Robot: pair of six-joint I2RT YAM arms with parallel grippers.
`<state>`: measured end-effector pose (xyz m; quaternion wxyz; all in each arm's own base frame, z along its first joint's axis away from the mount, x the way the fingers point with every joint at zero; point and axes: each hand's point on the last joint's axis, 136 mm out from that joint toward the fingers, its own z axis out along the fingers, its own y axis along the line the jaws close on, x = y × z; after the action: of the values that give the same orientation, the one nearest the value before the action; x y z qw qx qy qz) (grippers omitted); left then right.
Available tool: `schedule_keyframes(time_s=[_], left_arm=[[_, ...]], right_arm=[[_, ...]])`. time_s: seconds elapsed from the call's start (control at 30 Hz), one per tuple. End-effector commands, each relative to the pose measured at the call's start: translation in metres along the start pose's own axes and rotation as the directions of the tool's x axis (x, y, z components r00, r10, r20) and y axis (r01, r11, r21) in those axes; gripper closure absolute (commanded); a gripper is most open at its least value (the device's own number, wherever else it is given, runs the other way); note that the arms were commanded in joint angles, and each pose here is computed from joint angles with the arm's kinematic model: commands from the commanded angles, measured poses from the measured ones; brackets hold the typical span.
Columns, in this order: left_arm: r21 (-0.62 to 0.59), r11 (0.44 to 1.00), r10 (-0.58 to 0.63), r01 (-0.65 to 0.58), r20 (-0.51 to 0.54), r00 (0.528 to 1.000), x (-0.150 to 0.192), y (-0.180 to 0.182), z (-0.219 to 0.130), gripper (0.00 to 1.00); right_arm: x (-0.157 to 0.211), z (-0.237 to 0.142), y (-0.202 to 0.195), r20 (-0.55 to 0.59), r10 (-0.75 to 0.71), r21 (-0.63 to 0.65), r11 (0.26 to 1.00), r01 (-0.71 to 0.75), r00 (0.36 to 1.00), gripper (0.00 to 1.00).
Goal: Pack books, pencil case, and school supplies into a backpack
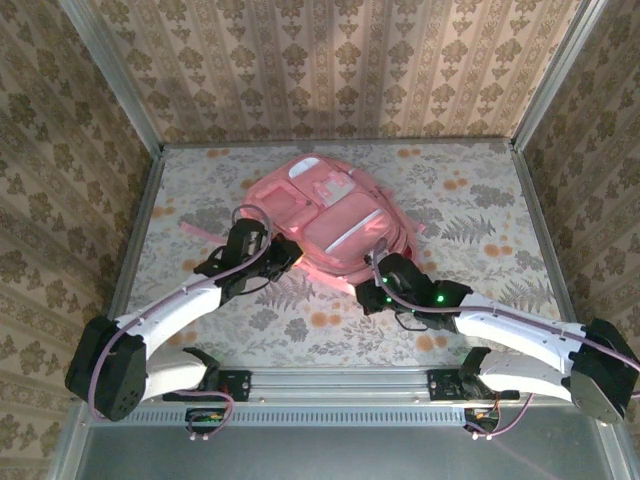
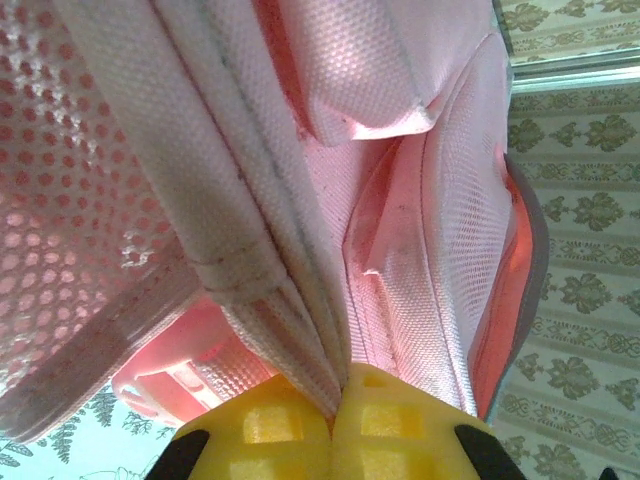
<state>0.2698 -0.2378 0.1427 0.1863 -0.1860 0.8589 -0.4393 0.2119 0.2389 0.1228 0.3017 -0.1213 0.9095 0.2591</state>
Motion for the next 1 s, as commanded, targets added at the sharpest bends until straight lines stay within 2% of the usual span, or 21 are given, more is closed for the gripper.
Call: schedule_keyframes(time_s=[0.0, 0.1, 0.13, 0.2, 0.33, 0.43, 0.53, 0.6, 0.67, 0.73, 0.8, 0.87, 0.97], left_arm=[[-0.090, 0.996, 0.030, -0.006, 0.270, 0.962, -0.065, 0.014, -0.019, 1.00], [-0.055, 0.997, 0.065, -0.054, 0.223, 0.973, -0.062, 0.000, -0.011, 1.00], [-0.039, 0.996, 0.090, -0.084, 0.196, 0.976, -0.059, -0.009, -0.008, 0.93], [-0.006, 0.988, 0.155, -0.156, 0.135, 0.979, -0.053, -0.029, 0.000, 0.74], [0.062, 0.964, 0.257, -0.257, 0.000, 0.966, -0.029, -0.060, 0.012, 0.62], [0.019, 0.946, 0.323, -0.322, -0.017, 0.946, -0.016, -0.061, 0.001, 0.50], [-0.001, 0.921, 0.389, -0.389, -0.035, 0.921, -0.005, -0.060, -0.017, 0.45], [0.012, 0.867, 0.498, -0.498, -0.065, 0.865, 0.007, -0.062, -0.030, 0.45], [0.018, 0.772, 0.634, -0.636, -0.099, 0.767, 0.019, -0.062, -0.041, 0.45], [0.012, 0.629, 0.772, -0.777, -0.129, 0.623, 0.033, -0.061, -0.050, 0.45], [-0.008, 0.437, 0.890, -0.900, -0.142, 0.433, 0.045, -0.060, -0.055, 0.46], [-0.021, 0.251, 0.954, -0.968, -0.166, 0.251, 0.059, -0.059, -0.052, 0.46], [0.065, -0.089, 0.984, -0.994, -0.152, -0.098, 0.095, -0.058, -0.044, 0.40]], right_arm=[[0.034, -0.009, -0.045, -0.114, 0.029, 0.149, 0.989, -0.012, 0.993, 1.00], [0.032, -0.007, -0.032, -0.141, 0.013, 0.077, 0.997, -0.002, 0.990, 1.00], [0.033, -0.006, -0.022, -0.161, 0.009, 0.035, 0.999, -0.004, 0.987, 1.00], [0.031, -0.003, -0.010, -0.188, 0.008, -0.012, 1.000, -0.010, 0.982, 1.00], [0.013, -0.003, -0.001, -0.140, 0.028, -0.036, 0.999, -0.033, 0.990, 1.00], [-0.007, -0.008, 0.015, -0.090, 0.064, -0.096, 0.993, -0.073, 0.994, 1.00], [-0.020, -0.009, 0.030, -0.078, 0.098, -0.155, 0.982, -0.109, 0.992, 1.00], [-0.025, -0.007, 0.038, -0.088, 0.107, -0.179, 0.976, -0.121, 0.990, 1.00], [-0.027, -0.007, 0.043, -0.105, 0.109, -0.194, 0.973, -0.128, 0.988, 1.00], [-0.028, -0.007, 0.043, -0.121, 0.107, -0.194, 0.972, -0.130, 0.987, 1.00], [-0.029, -0.009, 0.039, -0.138, 0.115, -0.194, 0.971, -0.141, 0.984, 1.00], [-0.031, -0.013, 0.035, -0.150, 0.140, -0.206, 0.964, -0.169, 0.979, 1.00], [-0.034, -0.022, 0.032, -0.169, 0.186, -0.245, 0.943, -0.224, 0.968, 1.00]])
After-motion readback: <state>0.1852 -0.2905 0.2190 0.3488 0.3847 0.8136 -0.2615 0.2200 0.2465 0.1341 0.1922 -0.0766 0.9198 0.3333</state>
